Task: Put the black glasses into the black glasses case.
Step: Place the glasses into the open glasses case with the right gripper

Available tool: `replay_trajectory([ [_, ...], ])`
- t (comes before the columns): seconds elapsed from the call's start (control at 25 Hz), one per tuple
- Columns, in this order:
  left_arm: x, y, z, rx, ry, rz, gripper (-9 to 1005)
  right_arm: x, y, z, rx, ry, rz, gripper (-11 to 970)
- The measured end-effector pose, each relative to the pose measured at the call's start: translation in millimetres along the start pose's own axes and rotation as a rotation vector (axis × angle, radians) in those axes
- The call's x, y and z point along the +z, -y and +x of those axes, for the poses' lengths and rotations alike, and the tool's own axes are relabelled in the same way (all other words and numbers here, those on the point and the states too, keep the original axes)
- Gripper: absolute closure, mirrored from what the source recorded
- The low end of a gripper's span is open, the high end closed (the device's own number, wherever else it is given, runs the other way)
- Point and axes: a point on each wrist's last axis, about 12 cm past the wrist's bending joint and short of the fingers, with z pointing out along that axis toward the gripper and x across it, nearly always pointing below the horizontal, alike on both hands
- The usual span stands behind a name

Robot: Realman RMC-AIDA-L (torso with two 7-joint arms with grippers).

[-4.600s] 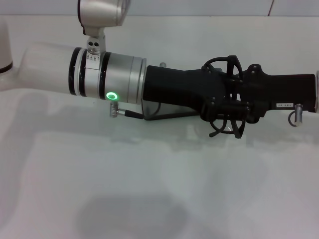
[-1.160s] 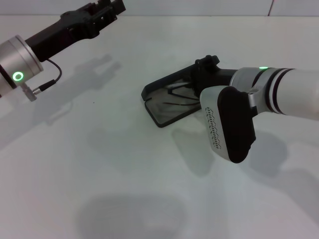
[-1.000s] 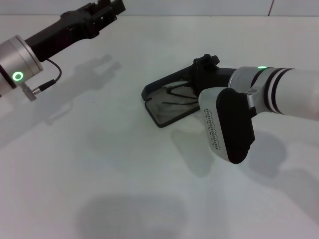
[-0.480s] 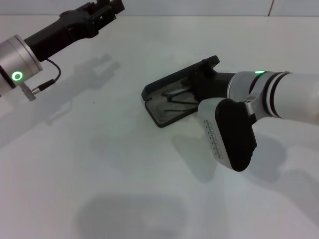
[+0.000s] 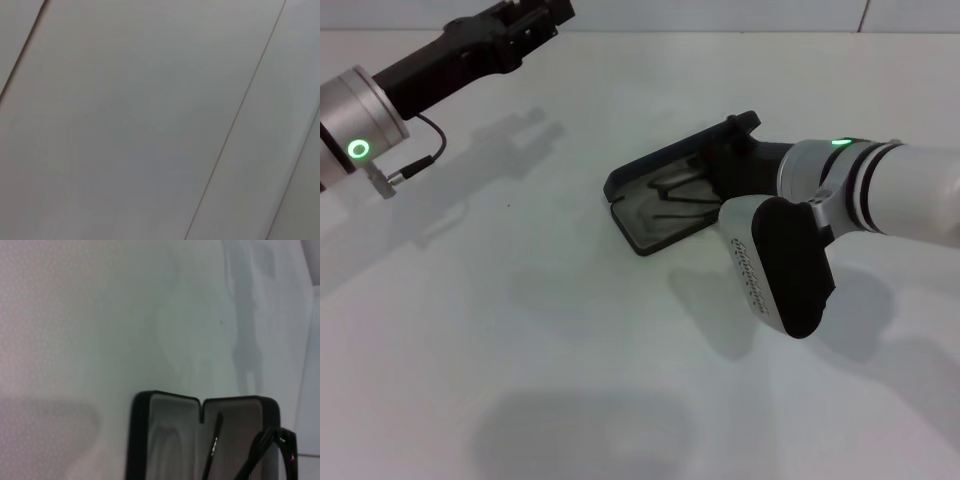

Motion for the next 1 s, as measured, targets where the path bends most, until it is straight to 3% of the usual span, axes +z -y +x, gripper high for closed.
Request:
replay_trajectory([
  [1.0,1.8,0.9,1.1,0.005,-0.001,0.004,398,5.5,5.0,1.8,-0.047,-0.012,0.088,877],
])
